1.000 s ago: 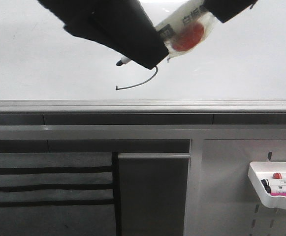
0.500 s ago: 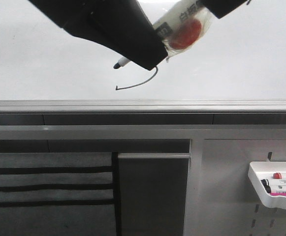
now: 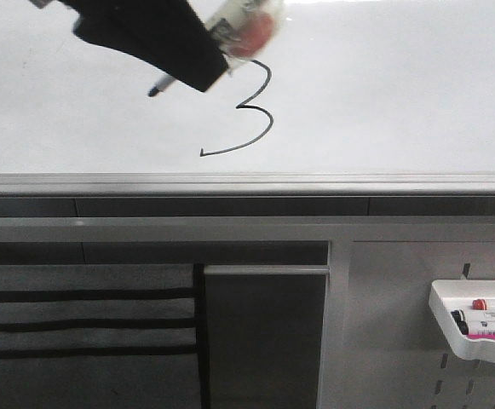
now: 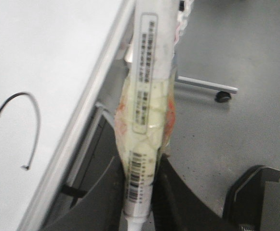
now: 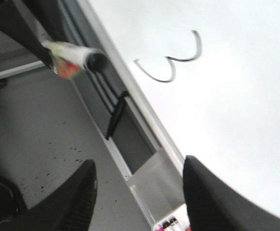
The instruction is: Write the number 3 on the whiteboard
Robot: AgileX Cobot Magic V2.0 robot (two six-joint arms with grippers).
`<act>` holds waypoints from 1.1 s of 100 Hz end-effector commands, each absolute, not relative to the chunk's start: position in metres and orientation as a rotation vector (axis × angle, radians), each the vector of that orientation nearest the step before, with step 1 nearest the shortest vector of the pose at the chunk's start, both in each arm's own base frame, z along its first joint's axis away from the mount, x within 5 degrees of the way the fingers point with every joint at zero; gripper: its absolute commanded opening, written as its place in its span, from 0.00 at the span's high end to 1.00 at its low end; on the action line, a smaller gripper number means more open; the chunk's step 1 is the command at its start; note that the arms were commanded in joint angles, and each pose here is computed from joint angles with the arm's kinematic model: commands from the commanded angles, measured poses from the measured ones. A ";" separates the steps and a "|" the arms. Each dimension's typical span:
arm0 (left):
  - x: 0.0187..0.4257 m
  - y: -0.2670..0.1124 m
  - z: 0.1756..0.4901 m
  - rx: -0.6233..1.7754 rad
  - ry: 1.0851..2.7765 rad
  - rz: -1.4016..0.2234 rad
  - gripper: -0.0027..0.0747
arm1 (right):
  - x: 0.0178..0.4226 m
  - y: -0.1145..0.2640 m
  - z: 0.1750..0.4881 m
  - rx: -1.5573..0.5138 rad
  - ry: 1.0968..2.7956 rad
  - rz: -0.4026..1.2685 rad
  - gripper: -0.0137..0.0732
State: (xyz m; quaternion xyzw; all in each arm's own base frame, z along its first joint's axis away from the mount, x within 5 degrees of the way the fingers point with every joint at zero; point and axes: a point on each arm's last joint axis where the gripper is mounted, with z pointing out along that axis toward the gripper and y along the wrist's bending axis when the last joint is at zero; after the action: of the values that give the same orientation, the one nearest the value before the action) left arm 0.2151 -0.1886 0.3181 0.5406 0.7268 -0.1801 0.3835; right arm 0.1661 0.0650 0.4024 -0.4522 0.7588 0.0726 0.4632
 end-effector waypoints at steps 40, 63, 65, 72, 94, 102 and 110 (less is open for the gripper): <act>0.262 -0.089 0.298 0.308 1.871 -0.151 0.89 | 0.155 0.039 0.387 -0.867 1.910 0.099 0.43; 0.282 -0.082 0.280 0.184 1.884 -0.072 0.89 | 0.156 0.040 0.385 -0.862 1.912 0.108 0.43; 0.284 -0.082 0.278 0.167 1.886 -0.069 0.89 | 0.156 0.040 0.385 -0.862 1.912 0.108 0.43; 0.288 -0.080 0.275 0.103 1.886 -0.061 0.89 | 0.156 0.040 0.385 -0.862 1.912 0.108 0.43; 0.300 -0.086 0.267 0.105 1.926 -0.077 0.89 | 0.156 0.040 0.385 -0.862 1.912 0.108 0.43; 0.303 -0.088 0.267 0.108 1.943 -0.102 0.89 | 0.156 0.040 0.385 -0.862 1.912 0.108 0.43; 0.304 -0.090 0.268 0.118 1.951 -0.121 0.88 | 0.156 0.040 0.385 -0.863 1.914 0.110 0.43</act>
State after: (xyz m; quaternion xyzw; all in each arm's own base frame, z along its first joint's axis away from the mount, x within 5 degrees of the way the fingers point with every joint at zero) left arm 0.3001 -0.0910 0.2478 0.0634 0.8455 -0.0455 0.5282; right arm 0.1548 0.0406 0.3720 -0.3762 0.8037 0.0504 0.4583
